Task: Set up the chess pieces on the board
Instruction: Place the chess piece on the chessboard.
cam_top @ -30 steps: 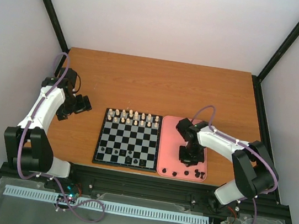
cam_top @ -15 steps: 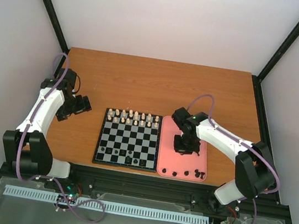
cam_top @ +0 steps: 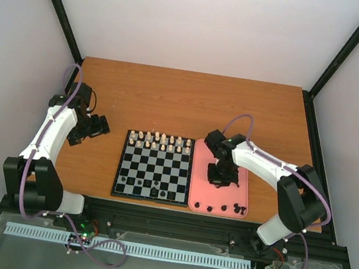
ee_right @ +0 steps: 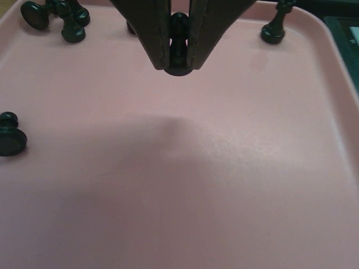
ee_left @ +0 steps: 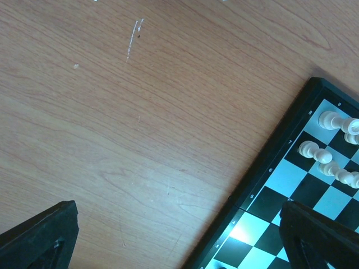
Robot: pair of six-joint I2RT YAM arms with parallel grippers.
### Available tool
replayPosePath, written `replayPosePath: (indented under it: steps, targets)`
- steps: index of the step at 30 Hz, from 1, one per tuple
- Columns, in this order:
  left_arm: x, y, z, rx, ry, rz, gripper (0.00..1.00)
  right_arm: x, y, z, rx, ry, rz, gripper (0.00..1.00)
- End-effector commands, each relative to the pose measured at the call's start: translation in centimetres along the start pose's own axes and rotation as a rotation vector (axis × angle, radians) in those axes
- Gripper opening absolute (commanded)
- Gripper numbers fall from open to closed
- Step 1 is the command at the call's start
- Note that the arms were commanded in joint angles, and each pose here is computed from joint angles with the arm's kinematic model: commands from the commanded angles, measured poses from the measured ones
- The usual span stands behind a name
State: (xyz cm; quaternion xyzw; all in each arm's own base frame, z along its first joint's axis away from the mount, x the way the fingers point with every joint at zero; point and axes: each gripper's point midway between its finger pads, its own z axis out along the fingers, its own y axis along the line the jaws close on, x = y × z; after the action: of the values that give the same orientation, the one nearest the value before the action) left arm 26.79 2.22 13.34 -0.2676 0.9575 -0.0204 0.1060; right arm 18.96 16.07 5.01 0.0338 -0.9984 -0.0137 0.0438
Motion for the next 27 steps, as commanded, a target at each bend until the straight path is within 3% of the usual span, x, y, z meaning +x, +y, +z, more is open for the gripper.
replayPosePath:
  steps: [1,8,17,27]
  targets:
    - [-0.3,-0.5,-0.5,0.021,-0.017,0.024,1.00,-0.9,2.0,-1.5,-0.048,-0.028,-0.049,0.05]
    - [-0.3,-0.7,-0.2,0.031,-0.009,0.018,1.00,-0.8,7.1,-4.3,-0.206,-0.032,-0.159,0.06]
    - [-0.2,-0.8,0.5,0.034,0.001,0.024,1.00,-0.9,10.7,-5.8,-0.104,-0.018,-0.278,0.06]
    - [-0.5,-1.3,0.4,0.052,-0.002,0.032,1.00,-0.5,16.8,-3.8,-0.062,-0.011,-0.384,0.06]
